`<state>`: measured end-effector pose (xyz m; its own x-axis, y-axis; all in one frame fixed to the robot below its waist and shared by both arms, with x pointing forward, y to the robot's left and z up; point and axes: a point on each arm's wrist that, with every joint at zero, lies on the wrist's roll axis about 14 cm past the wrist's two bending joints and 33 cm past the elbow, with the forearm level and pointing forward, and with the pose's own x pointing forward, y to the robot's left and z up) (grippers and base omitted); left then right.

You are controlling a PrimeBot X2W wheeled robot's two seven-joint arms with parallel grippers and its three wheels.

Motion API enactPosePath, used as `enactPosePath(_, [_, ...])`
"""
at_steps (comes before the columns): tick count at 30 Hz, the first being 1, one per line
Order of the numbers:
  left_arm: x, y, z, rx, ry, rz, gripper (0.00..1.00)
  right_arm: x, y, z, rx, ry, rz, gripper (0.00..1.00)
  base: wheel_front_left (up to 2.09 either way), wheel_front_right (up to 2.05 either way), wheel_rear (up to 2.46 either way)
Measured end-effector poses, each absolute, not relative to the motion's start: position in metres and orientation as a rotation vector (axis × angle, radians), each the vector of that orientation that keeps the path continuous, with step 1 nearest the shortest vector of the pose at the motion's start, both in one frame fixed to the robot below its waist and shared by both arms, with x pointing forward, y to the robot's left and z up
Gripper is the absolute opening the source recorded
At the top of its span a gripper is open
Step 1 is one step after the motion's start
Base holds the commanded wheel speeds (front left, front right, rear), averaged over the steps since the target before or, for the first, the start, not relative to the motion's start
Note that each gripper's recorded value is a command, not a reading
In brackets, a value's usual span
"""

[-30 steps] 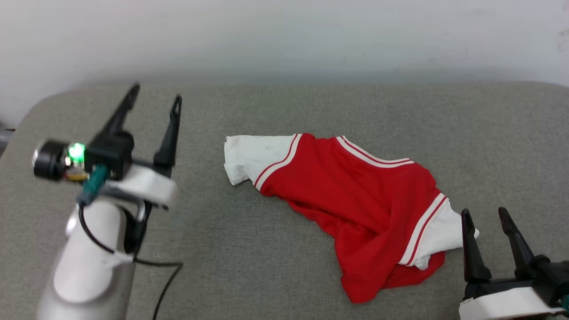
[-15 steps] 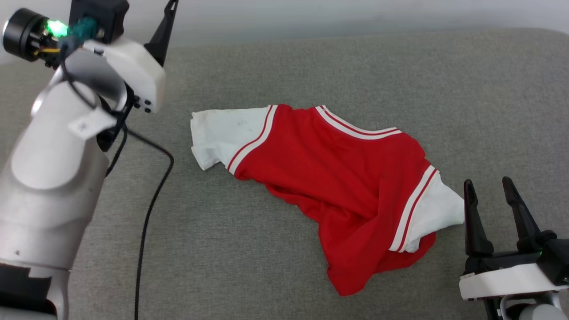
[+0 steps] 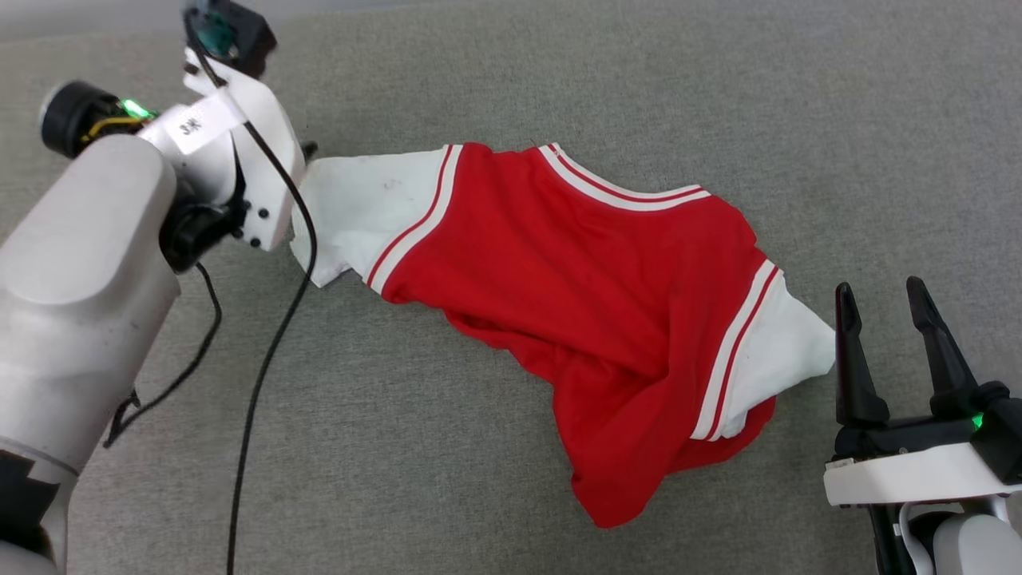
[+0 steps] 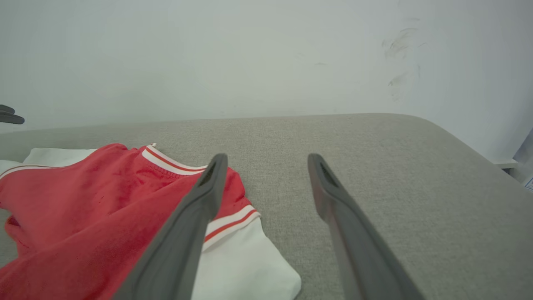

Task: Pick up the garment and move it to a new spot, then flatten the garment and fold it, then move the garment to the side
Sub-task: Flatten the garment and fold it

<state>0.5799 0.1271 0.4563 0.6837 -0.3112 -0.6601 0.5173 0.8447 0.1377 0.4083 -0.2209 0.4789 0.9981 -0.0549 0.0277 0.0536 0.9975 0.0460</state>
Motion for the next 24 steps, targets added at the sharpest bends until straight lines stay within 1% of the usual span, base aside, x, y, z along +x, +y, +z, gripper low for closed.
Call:
enactPosePath(4, [0.564, 0.125, 0.419, 0.332, 0.842, -0.504, 1.0, 0.412, -0.222, 0.473, 0.043, -0.015, -0.056, 1.0, 0.0, 0.0, 0.0])
enactPosePath(6, [0.557, 0.123, 0.405, 0.306, 0.907, -0.518, 1.0, 0.415, -0.222, 0.472, 0.048, -0.015, -0.057, 1.0, 0.0, 0.0, 0.0])
enactPosePath(9, [0.544, 0.126, 0.383, 0.331, 1.0, -0.54, 1.0, 0.415, -0.226, 0.469, 0.049, -0.006, -0.069, 1.0, 0.0, 0.0, 0.0])
enactPosePath(12, [0.537, 0.128, 0.373, 0.32, 1.047, -0.555, 1.0, 0.415, -0.228, 0.466, 0.051, 0.001, -0.076, 1.0, 0.0, 0.0, 0.0])
enactPosePath(16, [0.535, 0.129, 0.37, 0.312, 1.058, -0.57, 1.0, 0.416, -0.229, 0.464, 0.056, 0.005, -0.081, 1.0, 0.0, 0.0, 0.0])
enactPosePath(17, [0.534, 0.128, 0.37, 0.301, 1.054, -0.571, 0.75, 0.417, -0.229, 0.463, 0.057, 0.006, -0.08, 1.0, 0.0, 0.0, 0.0])
enactPosePath(18, [0.534, 0.128, 0.371, 0.297, 1.045, -0.574, 0.14, 0.417, -0.229, 0.463, 0.058, 0.006, -0.079, 1.0, 0.0, 0.0, 0.0])
enactPosePath(19, [0.535, 0.127, 0.372, 0.293, 1.032, -0.577, 0.0, 0.418, -0.228, 0.463, 0.06, 0.004, -0.077, 1.0, 0.0, 0.0, 0.0])
enactPosePath(24, [0.539, 0.118, 0.39, 0.288, 0.892, -0.6, 0.0, 0.418, -0.224, 0.47, 0.065, -0.014, -0.066, 1.0, 0.0, 0.0, 0.0])
